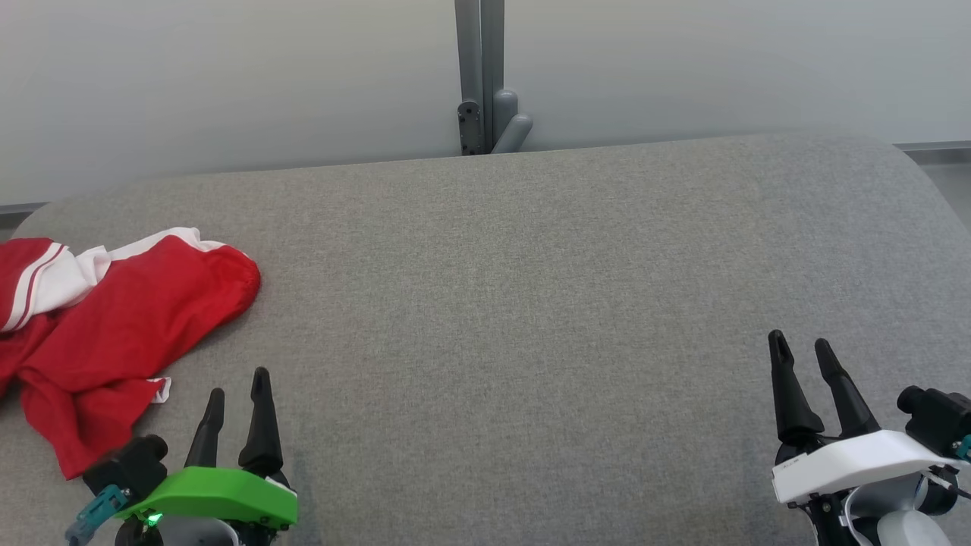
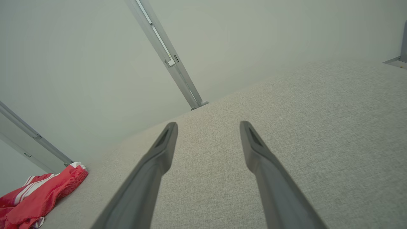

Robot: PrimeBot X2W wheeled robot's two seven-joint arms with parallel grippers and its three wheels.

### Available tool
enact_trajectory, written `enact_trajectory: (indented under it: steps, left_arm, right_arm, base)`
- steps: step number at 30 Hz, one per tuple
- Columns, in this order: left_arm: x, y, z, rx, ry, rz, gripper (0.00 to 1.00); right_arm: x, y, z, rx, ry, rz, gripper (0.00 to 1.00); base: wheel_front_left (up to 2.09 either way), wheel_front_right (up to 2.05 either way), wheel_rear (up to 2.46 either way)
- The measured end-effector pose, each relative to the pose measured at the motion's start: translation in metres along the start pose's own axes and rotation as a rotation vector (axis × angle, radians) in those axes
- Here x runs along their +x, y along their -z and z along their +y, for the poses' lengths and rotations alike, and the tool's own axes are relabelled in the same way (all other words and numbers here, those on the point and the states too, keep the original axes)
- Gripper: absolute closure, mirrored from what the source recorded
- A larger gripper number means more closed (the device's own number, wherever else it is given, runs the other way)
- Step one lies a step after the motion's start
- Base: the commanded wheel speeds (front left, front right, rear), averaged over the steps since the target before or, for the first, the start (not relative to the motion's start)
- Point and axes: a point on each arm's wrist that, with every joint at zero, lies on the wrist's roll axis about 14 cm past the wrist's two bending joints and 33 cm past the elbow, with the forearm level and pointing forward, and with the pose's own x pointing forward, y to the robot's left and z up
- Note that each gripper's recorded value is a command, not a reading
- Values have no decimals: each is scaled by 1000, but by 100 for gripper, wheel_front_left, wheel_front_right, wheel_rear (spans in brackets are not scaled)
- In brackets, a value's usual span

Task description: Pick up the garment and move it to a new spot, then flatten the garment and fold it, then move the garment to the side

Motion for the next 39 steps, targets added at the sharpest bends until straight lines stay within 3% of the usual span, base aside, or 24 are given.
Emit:
enact_trajectory:
  steps: [16, 39]
  left_arm:
    - [-9, 3, 9, 209, -3, -5, 0]
    - [-15, 4, 3, 403, 48, -20, 0]
  right_arm:
    - [-4, 6, -7, -193, 7, 12, 0]
    - [-10, -2, -15, -317, 31, -31, 0]
  base:
    - [0, 0, 0]
    - [0, 0, 0]
